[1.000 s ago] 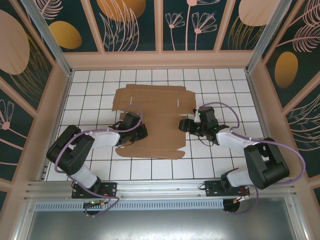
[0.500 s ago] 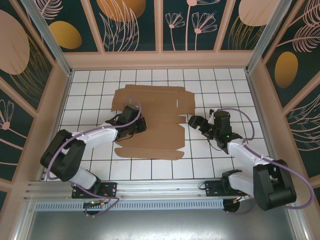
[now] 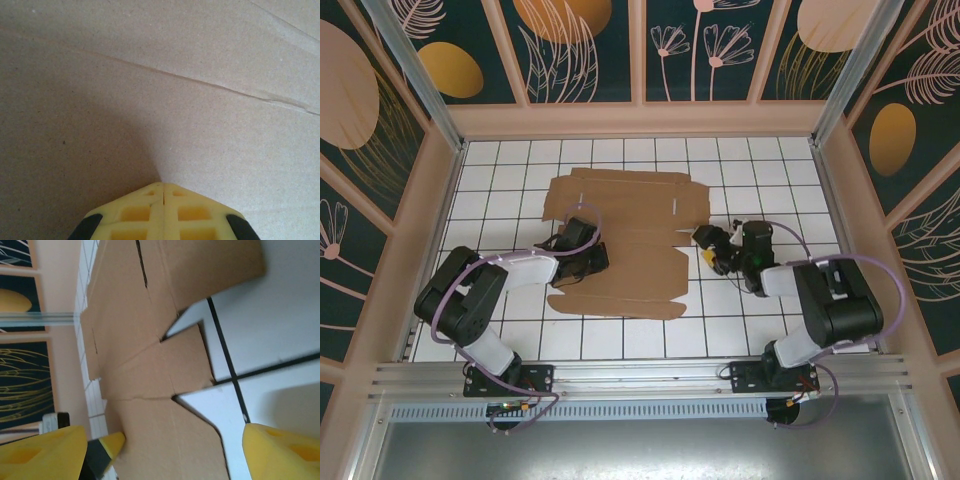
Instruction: Fold the paper box
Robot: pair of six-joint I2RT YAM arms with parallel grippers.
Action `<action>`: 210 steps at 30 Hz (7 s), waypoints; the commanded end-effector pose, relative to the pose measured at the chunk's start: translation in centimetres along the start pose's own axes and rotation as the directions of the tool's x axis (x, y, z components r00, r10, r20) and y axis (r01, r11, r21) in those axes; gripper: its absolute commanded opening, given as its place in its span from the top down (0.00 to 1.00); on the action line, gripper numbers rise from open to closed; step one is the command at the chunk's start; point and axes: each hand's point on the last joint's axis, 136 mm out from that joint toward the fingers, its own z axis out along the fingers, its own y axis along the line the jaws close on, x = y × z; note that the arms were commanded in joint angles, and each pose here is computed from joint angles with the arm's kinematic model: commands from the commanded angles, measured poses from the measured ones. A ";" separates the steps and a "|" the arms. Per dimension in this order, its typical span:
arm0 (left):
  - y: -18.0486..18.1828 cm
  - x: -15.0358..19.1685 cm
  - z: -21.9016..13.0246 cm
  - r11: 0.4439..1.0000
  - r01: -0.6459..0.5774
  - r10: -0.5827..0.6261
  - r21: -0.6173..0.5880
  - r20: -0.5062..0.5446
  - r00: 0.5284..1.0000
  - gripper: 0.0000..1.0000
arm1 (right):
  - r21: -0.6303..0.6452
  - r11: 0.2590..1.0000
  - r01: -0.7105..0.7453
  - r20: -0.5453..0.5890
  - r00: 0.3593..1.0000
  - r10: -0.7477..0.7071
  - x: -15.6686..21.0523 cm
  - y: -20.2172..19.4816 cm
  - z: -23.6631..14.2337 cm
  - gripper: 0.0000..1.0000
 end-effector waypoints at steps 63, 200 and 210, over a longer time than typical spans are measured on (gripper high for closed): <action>-4.3 -3.7 -12.0 0.986 -0.061 0.021 0.156 0.248 0.968 0.28 | -0.041 0.935 0.352 0.313 0.894 -0.322 -10.0 7.7 3.0 1.00; 2.9 -7.8 6.1 0.990 0.139 -0.139 -0.011 -0.105 0.985 0.98 | 0.169 0.936 0.310 -0.216 0.938 -0.272 -7.4 -2.9 2.3 0.16; 3.6 -6.8 6.7 0.989 0.147 -0.147 -0.008 -0.142 0.979 0.99 | -0.038 0.985 0.171 -0.308 0.935 -0.174 -4.2 -1.9 2.5 0.32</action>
